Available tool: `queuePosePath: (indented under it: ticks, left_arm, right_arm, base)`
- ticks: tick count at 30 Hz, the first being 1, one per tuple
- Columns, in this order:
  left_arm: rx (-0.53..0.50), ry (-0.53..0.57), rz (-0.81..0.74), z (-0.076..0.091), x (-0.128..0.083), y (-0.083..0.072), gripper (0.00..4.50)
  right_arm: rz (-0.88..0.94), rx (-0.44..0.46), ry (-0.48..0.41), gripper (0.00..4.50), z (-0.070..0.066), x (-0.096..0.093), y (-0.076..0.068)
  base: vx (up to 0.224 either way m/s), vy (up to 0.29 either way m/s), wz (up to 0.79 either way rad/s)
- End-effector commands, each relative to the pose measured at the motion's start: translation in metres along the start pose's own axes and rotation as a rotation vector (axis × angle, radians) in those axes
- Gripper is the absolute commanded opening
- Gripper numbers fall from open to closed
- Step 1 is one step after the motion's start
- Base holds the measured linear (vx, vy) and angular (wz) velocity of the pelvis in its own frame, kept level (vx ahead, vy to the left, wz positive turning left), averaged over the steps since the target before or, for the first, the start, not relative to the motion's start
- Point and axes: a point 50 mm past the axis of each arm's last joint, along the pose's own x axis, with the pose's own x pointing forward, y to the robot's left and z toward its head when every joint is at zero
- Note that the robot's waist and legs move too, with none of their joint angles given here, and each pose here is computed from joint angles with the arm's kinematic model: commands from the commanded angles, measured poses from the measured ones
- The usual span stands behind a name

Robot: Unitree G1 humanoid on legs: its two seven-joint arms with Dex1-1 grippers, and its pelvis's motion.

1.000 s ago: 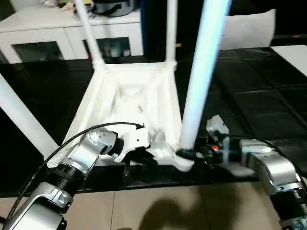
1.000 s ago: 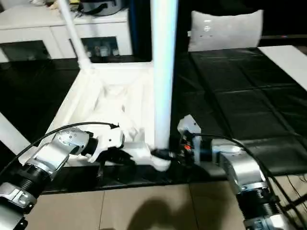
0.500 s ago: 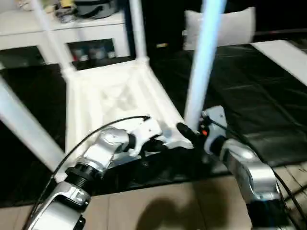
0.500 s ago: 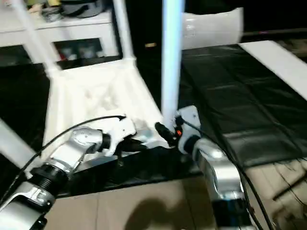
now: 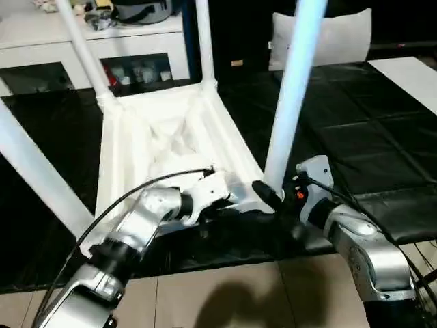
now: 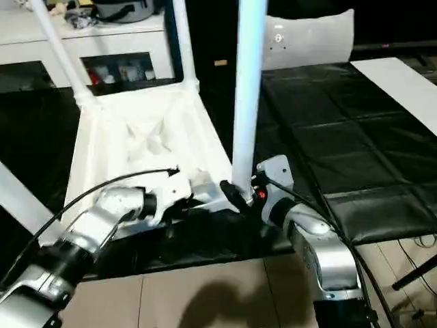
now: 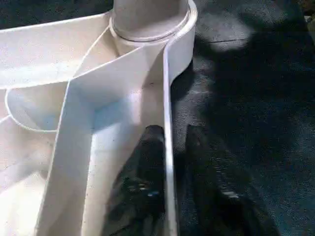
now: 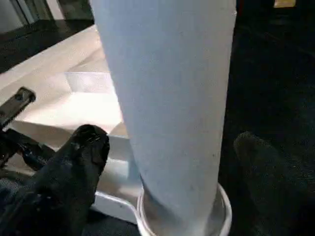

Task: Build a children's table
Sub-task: Rotate leg to tighten, then rotate table base

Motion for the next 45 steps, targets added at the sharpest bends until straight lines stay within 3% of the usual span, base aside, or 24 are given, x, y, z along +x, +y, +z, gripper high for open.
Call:
queuePosePath:
  ticks: [1, 2, 5, 16, 17, 21, 23, 27, 38, 39, 45]
  left_arm:
    - [0.031, -0.035, 0.050, 0.010, -0.009, 0.008, 1.27]
    - [0.035, -0.049, 0.064, 0.012, -0.012, 0.008, 1.32]
    - [0.034, -0.081, 0.088, 0.016, -0.018, 0.007, 1.47]
    - [0.094, -0.069, 0.106, 0.017, -0.027, -0.004, 2.25]
    - [0.097, -0.062, 0.106, 0.017, -0.027, -0.004, 2.48]
    - [0.113, -0.020, 0.113, 0.013, -0.029, -0.004, 2.60]
    - [0.125, 0.027, 0.114, 0.008, -0.031, -0.004, 2.92]
    - [0.140, 0.074, 0.120, 0.002, -0.035, -0.003, 3.13]
    - [0.171, 0.180, 0.138, -0.008, -0.042, 0.002, 3.91]
    - [0.172, 0.181, 0.141, -0.008, -0.043, 0.002, 4.18]
    - [0.160, 0.195, 0.217, -0.009, -0.045, 0.011, 4.41]
  right_arm:
    - [-0.025, -0.016, -0.028, 4.50, 0.005, -0.001, -0.004]
    - [-0.047, -0.076, -0.047, 4.50, 0.008, -0.002, -0.007]
    - [-0.075, -0.144, -0.063, 4.50, 0.010, -0.002, -0.010]
    - [-0.080, -0.128, -0.082, 4.50, 0.010, 0.002, -0.009]
    - [-0.083, -0.117, -0.078, 4.50, 0.009, 0.002, -0.009]
    - [-0.065, -0.099, -0.079, 4.50, 0.009, 0.003, -0.007]
    - [-0.074, -0.108, -0.073, 4.50, 0.008, 0.003, -0.007]
    - [-0.118, -0.151, -0.066, 4.50, 0.007, 0.004, -0.010]
    - [-0.230, -0.104, -0.102, 4.50, 0.014, 0.015, -0.023]
    - [-0.235, -0.105, -0.101, 4.50, 0.014, 0.015, -0.024]
    - [-0.294, -0.079, -0.092, 4.50, 0.013, 0.017, -0.031]
  base:
    - [0.000, 0.000, 0.00]
    - [0.000, 0.000, 0.00]
    - [0.000, 0.000, 0.00]
    - [0.000, 0.000, 0.00]
    - [0.000, 0.000, 0.00]
    - [0.000, 0.000, 0.00]
    - [0.000, 0.000, 0.00]
    - [0.000, 0.000, 0.00]
    - [0.000, 0.000, 0.00]
    - [0.000, 0.000, 0.00]
    - [0.000, 0.000, 0.00]
